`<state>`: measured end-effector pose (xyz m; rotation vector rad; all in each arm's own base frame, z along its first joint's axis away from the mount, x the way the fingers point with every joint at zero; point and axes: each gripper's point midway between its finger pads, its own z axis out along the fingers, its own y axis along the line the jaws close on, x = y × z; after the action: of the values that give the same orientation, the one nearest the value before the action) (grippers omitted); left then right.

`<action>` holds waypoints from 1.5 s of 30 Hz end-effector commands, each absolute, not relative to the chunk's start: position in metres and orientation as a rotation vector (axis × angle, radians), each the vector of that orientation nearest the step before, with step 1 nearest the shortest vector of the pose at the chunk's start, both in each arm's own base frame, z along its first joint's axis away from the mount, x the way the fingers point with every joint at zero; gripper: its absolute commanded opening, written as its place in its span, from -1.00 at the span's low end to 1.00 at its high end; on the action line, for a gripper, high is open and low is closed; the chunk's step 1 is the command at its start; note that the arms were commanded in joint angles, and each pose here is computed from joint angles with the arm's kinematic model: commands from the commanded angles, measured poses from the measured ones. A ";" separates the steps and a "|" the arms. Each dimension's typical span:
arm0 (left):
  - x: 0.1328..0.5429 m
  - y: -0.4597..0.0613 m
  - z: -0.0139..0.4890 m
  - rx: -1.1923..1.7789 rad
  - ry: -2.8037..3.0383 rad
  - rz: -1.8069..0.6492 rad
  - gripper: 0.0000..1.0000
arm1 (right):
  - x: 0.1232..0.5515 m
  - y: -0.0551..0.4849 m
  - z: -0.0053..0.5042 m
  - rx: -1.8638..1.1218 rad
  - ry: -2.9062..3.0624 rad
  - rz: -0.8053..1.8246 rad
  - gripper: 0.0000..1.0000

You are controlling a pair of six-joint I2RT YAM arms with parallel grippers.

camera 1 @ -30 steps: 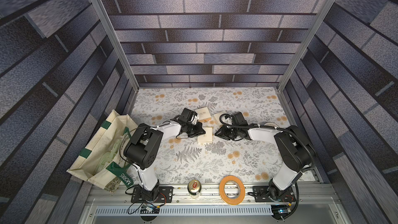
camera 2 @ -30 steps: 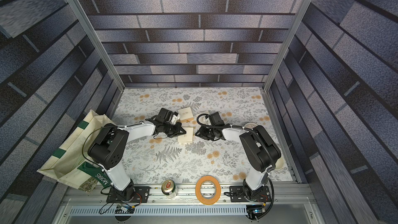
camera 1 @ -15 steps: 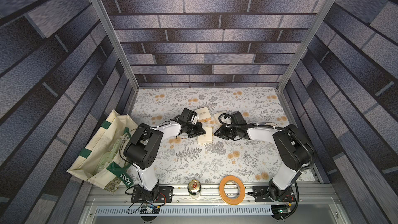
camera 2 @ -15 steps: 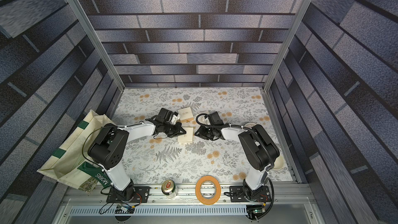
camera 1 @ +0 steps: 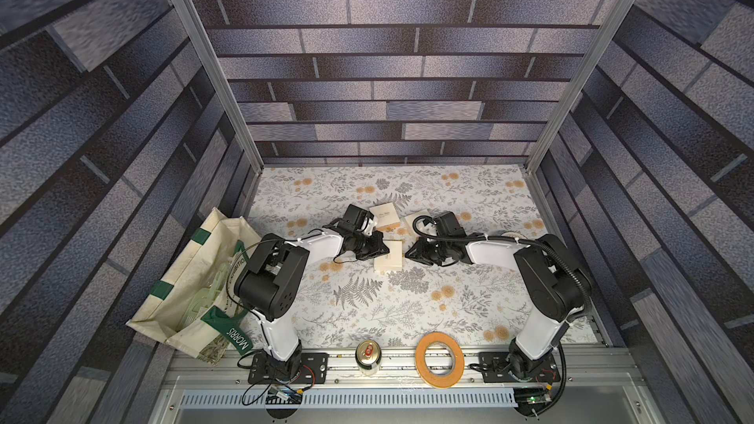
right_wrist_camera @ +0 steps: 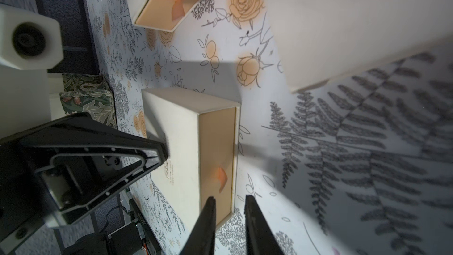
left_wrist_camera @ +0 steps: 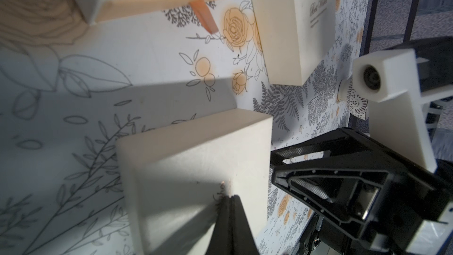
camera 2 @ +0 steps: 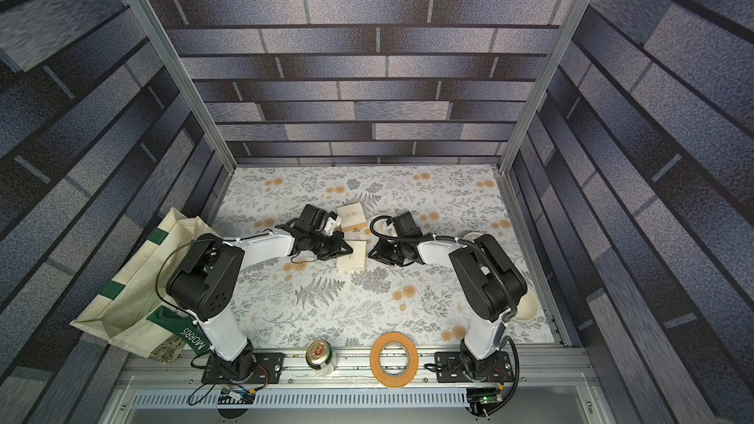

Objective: Take out the earrings from the drawer-style jewelry box
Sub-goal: Open the drawer in the jewelry box.

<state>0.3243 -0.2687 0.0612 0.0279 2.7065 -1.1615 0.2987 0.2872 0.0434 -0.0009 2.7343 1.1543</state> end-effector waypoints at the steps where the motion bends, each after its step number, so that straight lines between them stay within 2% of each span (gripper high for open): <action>1: 0.312 -0.268 0.047 0.018 2.771 -1.158 -1.00 | 0.306 0.297 0.050 -0.027 2.703 1.179 -0.53; 45: 0.310 -0.268 0.040 0.006 2.793 -1.155 -1.00 | 0.307 0.307 0.046 -0.030 2.707 1.226 -0.61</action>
<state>0.3233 -0.2721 0.0604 0.0366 2.7054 -1.1914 0.3037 0.2982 0.0434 -0.0186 2.7184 1.1981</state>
